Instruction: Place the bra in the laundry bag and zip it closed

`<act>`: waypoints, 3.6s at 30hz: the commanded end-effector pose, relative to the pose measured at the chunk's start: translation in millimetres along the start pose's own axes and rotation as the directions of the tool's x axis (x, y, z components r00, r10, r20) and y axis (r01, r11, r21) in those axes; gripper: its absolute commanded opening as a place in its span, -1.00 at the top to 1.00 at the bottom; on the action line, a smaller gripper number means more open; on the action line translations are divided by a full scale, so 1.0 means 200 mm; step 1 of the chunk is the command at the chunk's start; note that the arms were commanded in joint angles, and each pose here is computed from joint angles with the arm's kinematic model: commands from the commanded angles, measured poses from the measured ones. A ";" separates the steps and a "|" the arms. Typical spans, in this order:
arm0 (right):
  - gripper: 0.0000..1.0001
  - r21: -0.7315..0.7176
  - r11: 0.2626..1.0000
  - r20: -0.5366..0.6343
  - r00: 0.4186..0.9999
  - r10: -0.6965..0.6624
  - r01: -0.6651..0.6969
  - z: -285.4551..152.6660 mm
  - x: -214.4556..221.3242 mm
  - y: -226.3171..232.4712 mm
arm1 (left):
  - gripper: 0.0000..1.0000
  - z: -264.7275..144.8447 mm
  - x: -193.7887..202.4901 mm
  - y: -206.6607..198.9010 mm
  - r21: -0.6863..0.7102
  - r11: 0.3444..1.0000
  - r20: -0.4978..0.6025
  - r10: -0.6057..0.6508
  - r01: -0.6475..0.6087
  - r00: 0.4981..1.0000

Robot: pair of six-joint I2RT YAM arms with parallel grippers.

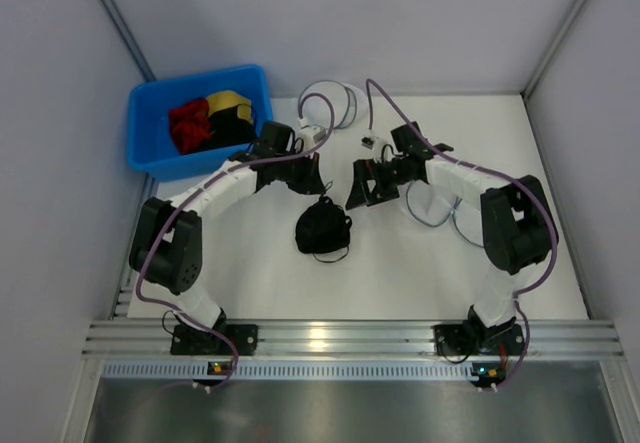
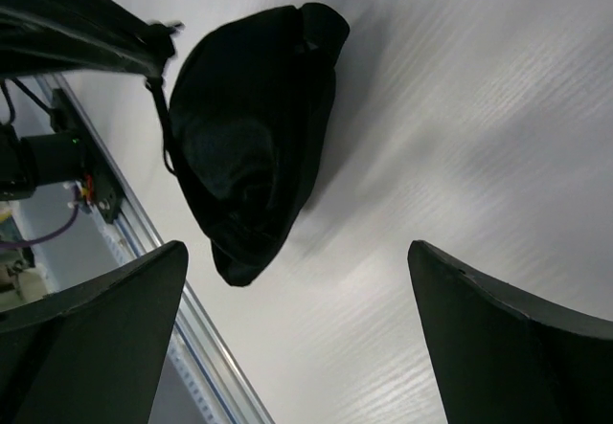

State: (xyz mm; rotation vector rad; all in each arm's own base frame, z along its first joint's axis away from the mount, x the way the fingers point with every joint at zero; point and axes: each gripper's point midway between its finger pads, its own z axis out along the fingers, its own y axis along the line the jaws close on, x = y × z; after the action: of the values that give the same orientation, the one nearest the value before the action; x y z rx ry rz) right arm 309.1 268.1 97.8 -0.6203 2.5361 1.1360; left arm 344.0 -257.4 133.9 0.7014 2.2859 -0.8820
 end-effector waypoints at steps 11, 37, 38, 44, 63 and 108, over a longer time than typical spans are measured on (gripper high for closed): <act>-0.99 -0.112 0.992 0.028 0.998 0.055 -0.051 0.08 -0.08 0.10 | 1.00 0.05 0.00 -0.13 0.044 0.999 0.076 0.010 -0.014 0.997; -0.90 -0.235 0.913 -0.127 0.941 0.312 -0.335 0.44 0.09 0.13 | 1.00 0.20 0.15 0.06 0.004 0.947 0.061 -0.322 0.323 0.945; -0.86 -0.241 0.910 -0.129 0.940 0.315 -0.338 0.45 0.09 0.14 | 1.00 0.21 0.15 0.07 0.001 0.946 0.058 -0.324 0.325 0.944; -0.26 -0.234 0.899 -0.157 0.927 0.340 -0.370 0.48 0.13 0.11 | 1.00 0.23 0.14 0.07 0.014 0.944 0.066 -0.331 0.331 0.941; 1.00 -0.285 0.958 0.063 0.998 0.010 0.008 0.09 -0.20 0.35 | -0.96 -0.42 -0.19 -0.13 -0.006 0.997 0.293 -0.067 0.072 0.954; 1.00 0.133 0.984 0.325 0.943 0.072 -0.121 -1.38 0.39 -0.33 | -0.33 0.64 -0.45 -0.67 0.153 0.976 0.122 0.138 -0.156 0.983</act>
State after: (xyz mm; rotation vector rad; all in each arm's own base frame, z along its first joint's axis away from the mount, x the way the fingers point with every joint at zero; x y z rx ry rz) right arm 260.8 -5.6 194.2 -0.2318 2.3537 0.9415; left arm 350.6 -440.1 149.0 0.8568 2.1419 -0.9713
